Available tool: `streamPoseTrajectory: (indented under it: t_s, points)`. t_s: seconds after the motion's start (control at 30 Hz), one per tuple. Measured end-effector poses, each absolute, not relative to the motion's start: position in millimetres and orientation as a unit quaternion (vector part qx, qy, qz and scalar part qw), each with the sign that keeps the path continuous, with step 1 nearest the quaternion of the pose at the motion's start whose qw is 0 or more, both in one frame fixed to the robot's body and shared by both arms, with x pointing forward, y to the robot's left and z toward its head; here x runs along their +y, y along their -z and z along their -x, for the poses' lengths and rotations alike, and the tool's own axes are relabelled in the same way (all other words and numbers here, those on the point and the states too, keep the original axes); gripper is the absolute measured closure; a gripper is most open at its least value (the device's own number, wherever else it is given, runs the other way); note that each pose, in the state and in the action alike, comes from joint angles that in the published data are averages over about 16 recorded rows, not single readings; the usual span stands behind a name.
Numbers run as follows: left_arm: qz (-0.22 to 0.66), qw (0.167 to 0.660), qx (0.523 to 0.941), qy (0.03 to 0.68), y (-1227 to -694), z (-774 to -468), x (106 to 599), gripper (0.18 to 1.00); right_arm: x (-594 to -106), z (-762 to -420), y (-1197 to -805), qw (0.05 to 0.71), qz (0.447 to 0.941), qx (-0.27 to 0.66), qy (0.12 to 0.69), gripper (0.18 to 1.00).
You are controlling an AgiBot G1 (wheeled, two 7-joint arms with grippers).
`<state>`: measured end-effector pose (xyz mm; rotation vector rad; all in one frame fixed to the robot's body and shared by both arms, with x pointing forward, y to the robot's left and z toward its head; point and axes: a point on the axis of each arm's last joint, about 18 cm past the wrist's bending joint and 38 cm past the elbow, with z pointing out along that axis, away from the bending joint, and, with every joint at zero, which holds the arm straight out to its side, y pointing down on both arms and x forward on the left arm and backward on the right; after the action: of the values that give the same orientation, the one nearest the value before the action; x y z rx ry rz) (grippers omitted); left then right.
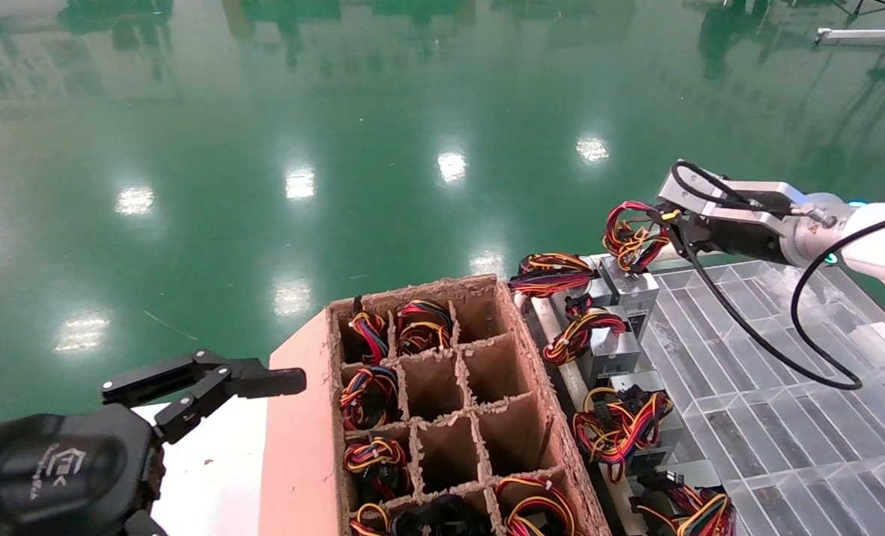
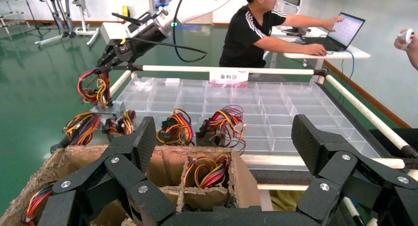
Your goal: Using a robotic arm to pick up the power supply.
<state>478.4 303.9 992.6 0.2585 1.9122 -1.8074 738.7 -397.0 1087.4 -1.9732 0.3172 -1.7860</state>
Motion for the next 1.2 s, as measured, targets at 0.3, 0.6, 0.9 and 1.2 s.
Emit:
streamPoseTrajectory:
  t_s: [0.3, 0.6, 0.9, 1.2]
  points:
    - [-0.095, 0.246, 0.701, 0.663, -993, -478, 304, 0.184, -398, -734, -1094, 0.241, 0.718, 0.119, 0.642, 0.913]
    - [-0.095, 0.246, 0.701, 0.663, -993, -478, 304, 0.184, -403, -719, -1108, 0.276, 0.724, 0.142, 0.617, 0.78]
    - [-0.095, 0.246, 0.701, 0.663, -993, -478, 304, 0.184, -403, -706, -1117, 0.324, 0.722, 0.168, 0.588, 0.594]
    - [-0.094, 0.246, 0.701, 0.663, -993, -478, 304, 0.184, -398, -701, -1111, 0.387, 0.707, 0.163, 0.569, 0.389]
